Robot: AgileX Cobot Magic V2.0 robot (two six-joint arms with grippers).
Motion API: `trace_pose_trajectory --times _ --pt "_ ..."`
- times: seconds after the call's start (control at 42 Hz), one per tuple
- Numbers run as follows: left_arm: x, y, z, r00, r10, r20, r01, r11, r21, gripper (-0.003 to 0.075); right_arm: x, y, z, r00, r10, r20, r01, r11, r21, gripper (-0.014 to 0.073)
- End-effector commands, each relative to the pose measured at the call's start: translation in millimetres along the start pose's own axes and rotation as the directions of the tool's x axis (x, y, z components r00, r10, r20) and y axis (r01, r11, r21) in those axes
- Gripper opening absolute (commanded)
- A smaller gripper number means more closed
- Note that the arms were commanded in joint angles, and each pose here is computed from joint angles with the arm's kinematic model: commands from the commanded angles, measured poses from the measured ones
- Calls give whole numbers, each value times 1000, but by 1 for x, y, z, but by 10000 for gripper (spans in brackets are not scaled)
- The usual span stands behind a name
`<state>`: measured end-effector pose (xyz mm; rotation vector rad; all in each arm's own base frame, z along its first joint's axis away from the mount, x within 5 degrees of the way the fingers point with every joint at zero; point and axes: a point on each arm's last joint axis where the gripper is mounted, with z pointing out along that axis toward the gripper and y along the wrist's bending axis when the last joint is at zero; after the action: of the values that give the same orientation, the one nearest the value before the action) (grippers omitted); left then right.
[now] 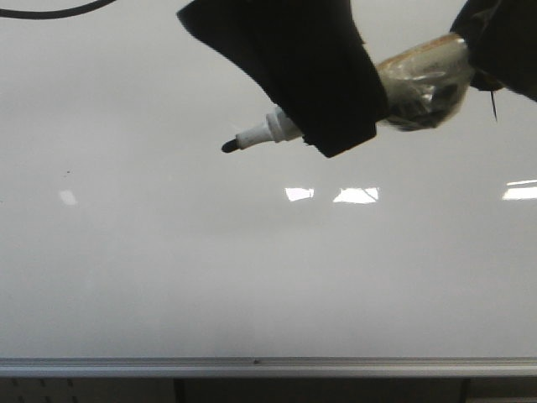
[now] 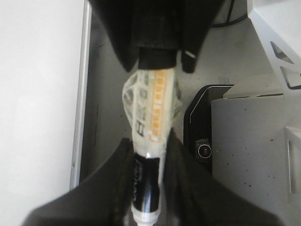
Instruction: Write number 1 on whiteboard
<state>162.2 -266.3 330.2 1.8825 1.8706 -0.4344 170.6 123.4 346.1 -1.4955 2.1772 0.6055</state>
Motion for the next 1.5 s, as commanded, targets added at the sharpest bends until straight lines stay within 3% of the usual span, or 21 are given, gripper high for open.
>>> trace_pose_trajectory --times 0.0,0.166,0.262,0.357,0.523,0.595,0.666,0.713,0.785,0.88,1.07,1.189,1.474 --pt "-8 5 -23 994 -48 98 54 997 -54 40 -2 11 -13 1000 -7 6 8 999 -41 410" --pt "5 21 -34 983 -166 73 175 972 -157 40 10 1 -23 994 93 -56 -88 992 88 428" --pt "19 35 -56 943 -320 93 333 894 -300 41 25 -7 -40 965 259 -46 -243 944 225 428" --pt "39 43 -88 871 -457 182 488 753 -443 43 34 -10 -55 920 390 24 -379 877 295 428" --pt "90 32 -132 780 -538 320 598 488 -636 43 46 -10 -79 816 539 209 -574 710 407 426" --pt "112 28 -142 729 -566 384 642 370 -672 43 52 -9 -89 763 579 286 -640 621 452 426" --pt "131 26 -148 682 -579 446 676 267 -687 43 57 -5 -97 734 590 336 -671 559 487 426" --pt "143 26 -151 644 -585 493 702 197 -684 43 59 -1 -102 720 587 371 -687 524 503 426" --pt "158 27 -151 598 -593 539 733 134 -666 43 60 7 -108 717 563 412 -693 508 512 426" --pt "174 32 -147 540 -607 584 775 87 -626 43 63 18 -112 723 522 453 -690 506 518 426" --pt "200 63 -138 446 -616 649 858 87 -506 44 70 28 -110 728 504 466 -685 502 528 426" --pt "213 84 -132 402 -604 688 883 57 -466 44 70 28 -110 728 503 466 -685 502 528 426" --pt "230 127 -105 405 -561 722 884 38 -466 44 70 28 -111 728 498 471 -685 501 529 426"
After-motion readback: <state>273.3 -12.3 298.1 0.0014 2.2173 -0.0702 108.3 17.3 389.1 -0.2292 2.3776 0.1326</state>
